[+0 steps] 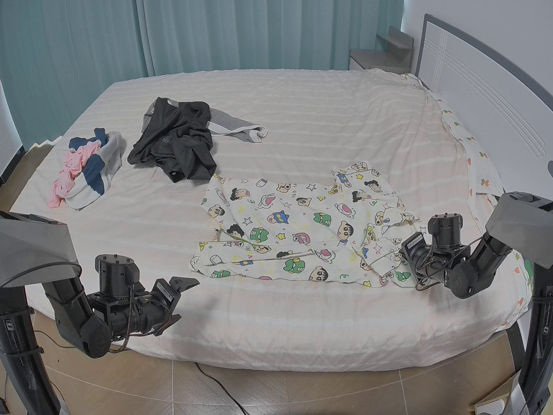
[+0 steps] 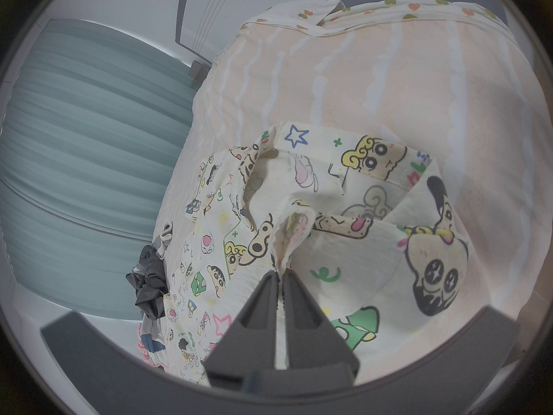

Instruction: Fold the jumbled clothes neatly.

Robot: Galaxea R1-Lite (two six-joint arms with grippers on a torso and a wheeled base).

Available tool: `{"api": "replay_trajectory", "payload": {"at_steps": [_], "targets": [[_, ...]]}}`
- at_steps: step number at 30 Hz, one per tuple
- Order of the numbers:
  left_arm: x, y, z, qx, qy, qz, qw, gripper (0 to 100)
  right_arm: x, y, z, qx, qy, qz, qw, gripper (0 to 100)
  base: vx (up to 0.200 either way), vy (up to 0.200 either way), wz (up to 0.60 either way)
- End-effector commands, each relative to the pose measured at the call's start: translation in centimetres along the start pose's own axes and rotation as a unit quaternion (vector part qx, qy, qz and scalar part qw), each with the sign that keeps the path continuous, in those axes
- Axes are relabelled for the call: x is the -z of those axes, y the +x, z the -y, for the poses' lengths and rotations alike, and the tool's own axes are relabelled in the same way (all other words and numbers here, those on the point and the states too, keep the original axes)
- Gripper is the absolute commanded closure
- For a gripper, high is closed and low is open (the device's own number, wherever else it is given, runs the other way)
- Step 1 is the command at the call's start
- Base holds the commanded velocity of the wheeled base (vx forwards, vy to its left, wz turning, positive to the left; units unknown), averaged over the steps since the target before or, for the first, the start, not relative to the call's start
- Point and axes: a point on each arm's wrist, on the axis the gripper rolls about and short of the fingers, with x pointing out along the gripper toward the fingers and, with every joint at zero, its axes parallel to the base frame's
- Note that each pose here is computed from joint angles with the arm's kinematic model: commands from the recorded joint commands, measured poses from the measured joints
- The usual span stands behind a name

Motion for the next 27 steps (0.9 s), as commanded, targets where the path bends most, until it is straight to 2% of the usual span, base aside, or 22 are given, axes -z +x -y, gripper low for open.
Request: {"api": "replay_trajectory", "payload": {"at_steps": [1, 7, 20, 27], "targets": [[0.0, 0.0, 0.0, 0.000, 0.000, 0.000, 1.0000, 0, -0.3, -0.9, -0.7, -0.009, 0.000, 0.003, 1.0000, 100, 0.000, 0.000, 0.00], [0.0, 0.0, 0.0, 0.000, 0.000, 0.000, 1.0000, 0, -1.1, -2.4, -2.3, -0.032, 0.000, 0.013, 0.9994, 100, 0.000, 0.000, 0.00], [0.0, 0.0, 0.0, -0.001, 0.000, 0.000, 1.0000, 0, -3.0, -4.2, -6.0, -0.048, -0.006, 0.021, 0.9986, 100, 0.000, 0.000, 0.00], [0.0, 0.0, 0.0, -0.001, 0.000, 0.000, 1.0000, 0, -3.6, -5.1, -7.0, -0.029, -0.010, 0.014, 0.9994, 100, 0.000, 0.000, 0.00]]}}
